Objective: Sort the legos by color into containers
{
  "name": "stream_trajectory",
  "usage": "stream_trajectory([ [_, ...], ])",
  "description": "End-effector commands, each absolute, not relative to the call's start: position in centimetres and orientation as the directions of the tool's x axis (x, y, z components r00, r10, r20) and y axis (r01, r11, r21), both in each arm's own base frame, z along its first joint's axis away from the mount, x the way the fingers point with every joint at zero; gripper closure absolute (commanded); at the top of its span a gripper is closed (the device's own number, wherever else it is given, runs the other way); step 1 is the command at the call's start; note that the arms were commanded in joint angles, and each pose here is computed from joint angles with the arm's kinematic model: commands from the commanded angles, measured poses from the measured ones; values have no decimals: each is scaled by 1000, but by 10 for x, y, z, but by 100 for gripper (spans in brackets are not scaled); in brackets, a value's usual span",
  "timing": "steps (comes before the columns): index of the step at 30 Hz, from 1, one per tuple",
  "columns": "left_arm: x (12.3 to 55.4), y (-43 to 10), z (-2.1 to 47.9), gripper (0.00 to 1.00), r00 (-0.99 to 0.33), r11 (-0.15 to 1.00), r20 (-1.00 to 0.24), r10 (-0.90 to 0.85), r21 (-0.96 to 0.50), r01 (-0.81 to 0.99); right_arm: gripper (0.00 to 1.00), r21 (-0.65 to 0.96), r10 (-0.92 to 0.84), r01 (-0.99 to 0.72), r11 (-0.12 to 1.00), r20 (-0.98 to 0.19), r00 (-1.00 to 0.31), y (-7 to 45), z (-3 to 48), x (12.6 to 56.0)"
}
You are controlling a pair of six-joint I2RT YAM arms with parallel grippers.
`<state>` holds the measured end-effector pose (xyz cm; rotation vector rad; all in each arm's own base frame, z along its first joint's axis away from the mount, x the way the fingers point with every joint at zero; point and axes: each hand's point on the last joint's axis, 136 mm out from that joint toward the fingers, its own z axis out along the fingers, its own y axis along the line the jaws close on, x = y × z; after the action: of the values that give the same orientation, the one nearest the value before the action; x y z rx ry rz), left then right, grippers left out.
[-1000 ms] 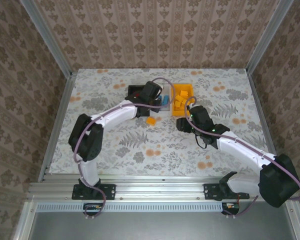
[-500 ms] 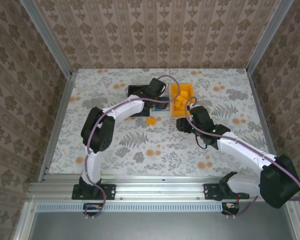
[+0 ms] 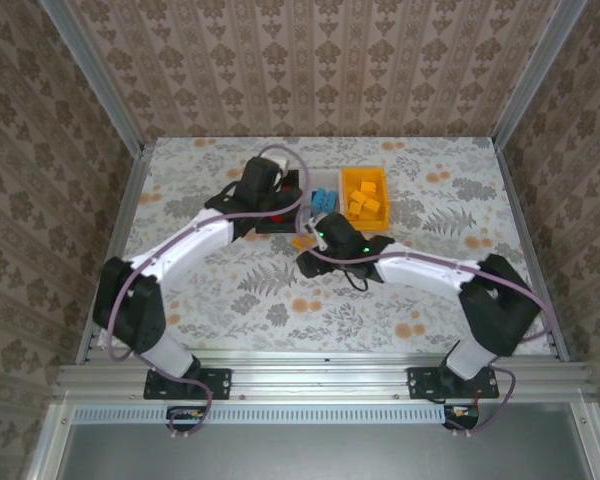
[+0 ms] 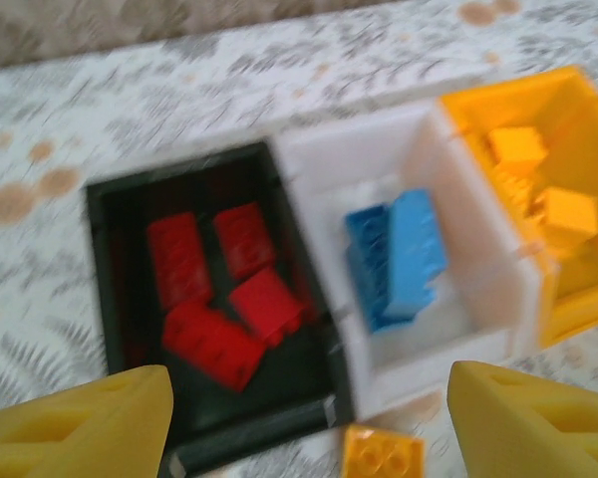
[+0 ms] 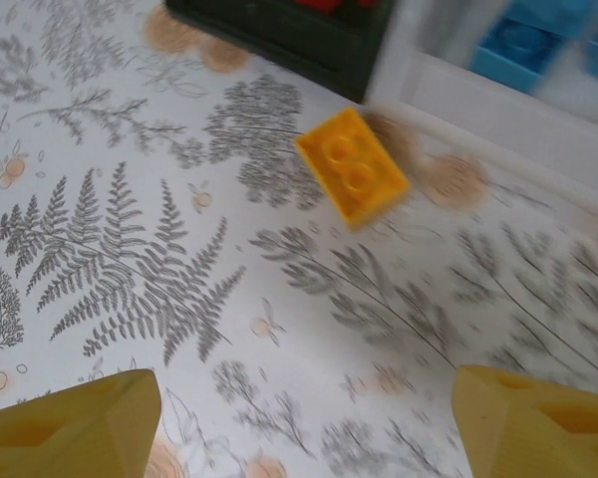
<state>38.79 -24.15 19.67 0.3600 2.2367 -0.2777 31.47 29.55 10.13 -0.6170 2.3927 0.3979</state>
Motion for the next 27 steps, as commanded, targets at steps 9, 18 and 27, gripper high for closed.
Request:
stream_trajectory([
  [9,311,-163,174,26,-658,967,-753,-4,-170,188,17,-33,-483,-540,841,-497,-721,306,46,350],
  [18,291,-142,160,24,-662,971,-748,-42,-187,149,17,-85,-459,-480,873,-473,-752,296,28,369],
  [27,296,-150,153,24,-677,966,-736,-35,-198,165,24,-53,-480,-524,850,-485,-731,314,19,380],
])
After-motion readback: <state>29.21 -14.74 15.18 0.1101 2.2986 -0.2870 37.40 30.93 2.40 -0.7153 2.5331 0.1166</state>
